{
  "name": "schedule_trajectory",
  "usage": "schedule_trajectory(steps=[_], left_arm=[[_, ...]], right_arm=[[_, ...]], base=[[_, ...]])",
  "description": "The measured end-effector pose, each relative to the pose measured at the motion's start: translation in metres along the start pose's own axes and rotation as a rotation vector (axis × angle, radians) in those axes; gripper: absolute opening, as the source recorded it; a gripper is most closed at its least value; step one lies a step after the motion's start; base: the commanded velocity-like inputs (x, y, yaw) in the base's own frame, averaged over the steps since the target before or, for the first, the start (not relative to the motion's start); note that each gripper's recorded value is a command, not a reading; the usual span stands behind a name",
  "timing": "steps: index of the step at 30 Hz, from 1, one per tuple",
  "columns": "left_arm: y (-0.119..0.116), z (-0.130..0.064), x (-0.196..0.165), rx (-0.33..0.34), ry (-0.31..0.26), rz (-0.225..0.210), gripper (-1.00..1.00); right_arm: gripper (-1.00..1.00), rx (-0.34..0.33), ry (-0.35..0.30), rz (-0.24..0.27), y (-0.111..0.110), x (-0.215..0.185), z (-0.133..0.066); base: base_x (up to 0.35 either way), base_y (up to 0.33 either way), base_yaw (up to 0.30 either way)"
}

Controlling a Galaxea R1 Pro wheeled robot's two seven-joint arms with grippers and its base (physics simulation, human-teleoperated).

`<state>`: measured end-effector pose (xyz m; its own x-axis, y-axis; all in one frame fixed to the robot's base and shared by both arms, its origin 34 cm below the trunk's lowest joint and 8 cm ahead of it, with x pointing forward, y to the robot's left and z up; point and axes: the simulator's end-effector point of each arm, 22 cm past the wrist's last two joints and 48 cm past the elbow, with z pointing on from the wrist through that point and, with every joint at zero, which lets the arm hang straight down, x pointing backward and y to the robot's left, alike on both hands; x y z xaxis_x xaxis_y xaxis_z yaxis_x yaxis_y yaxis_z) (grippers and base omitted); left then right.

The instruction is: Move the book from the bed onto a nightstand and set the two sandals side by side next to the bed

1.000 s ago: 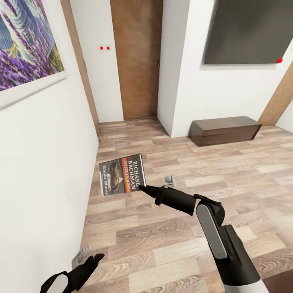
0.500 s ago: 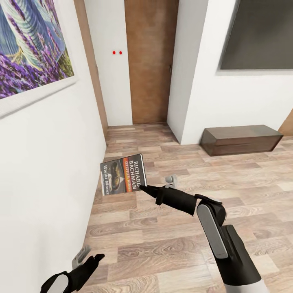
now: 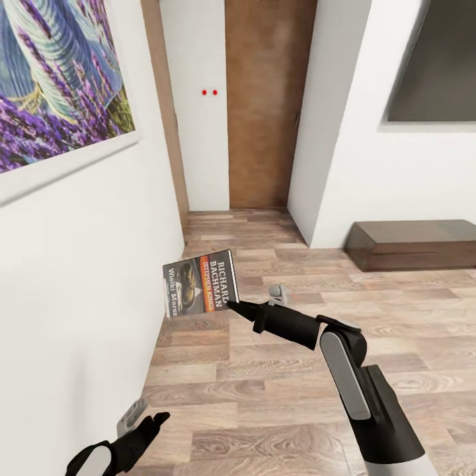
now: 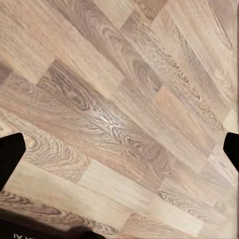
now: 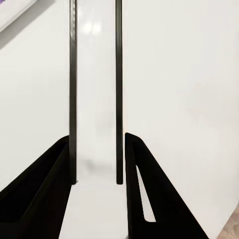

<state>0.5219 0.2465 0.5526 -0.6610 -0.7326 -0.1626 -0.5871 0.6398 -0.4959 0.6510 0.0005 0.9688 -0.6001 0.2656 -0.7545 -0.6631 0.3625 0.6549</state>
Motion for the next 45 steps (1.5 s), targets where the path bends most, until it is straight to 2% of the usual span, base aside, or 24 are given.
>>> schedule_trajectory(steps=[8, 13, 24, 38, 45], left_arm=[[-0.003, -0.002, -0.003, 0.008, -0.007, 0.003, 1.0], [-0.005, -0.003, -0.003, 0.01, -0.009, 0.003, 1.0], [-0.006, -0.003, -0.004, 0.013, -0.012, 0.005, 1.0], [-0.01, -0.006, -0.007, 0.021, -0.019, 0.008, 1.0], [-0.013, -0.007, -0.008, 0.026, -0.023, 0.009, 1.0]], right_arm=[[-1.0, -0.002, -0.005, -0.009, 0.004, -0.003, -0.001], [-1.0, 0.003, -0.013, -0.006, 0.004, -0.006, -0.002], [-1.0, 0.023, -0.04, 0.01, -0.003, -0.016, -0.01], [-1.0, 0.029, -0.054, 0.004, -0.002, -0.023, -0.014], [-1.0, 0.045, -0.082, 0.008, -0.007, -0.032, -0.023]], base=[[0.329, -0.004, 0.153], [0.33, 0.0, -0.037], [0.329, -0.076, -0.248], [0.329, -0.096, -0.262], [0.329, -0.099, -0.262]])
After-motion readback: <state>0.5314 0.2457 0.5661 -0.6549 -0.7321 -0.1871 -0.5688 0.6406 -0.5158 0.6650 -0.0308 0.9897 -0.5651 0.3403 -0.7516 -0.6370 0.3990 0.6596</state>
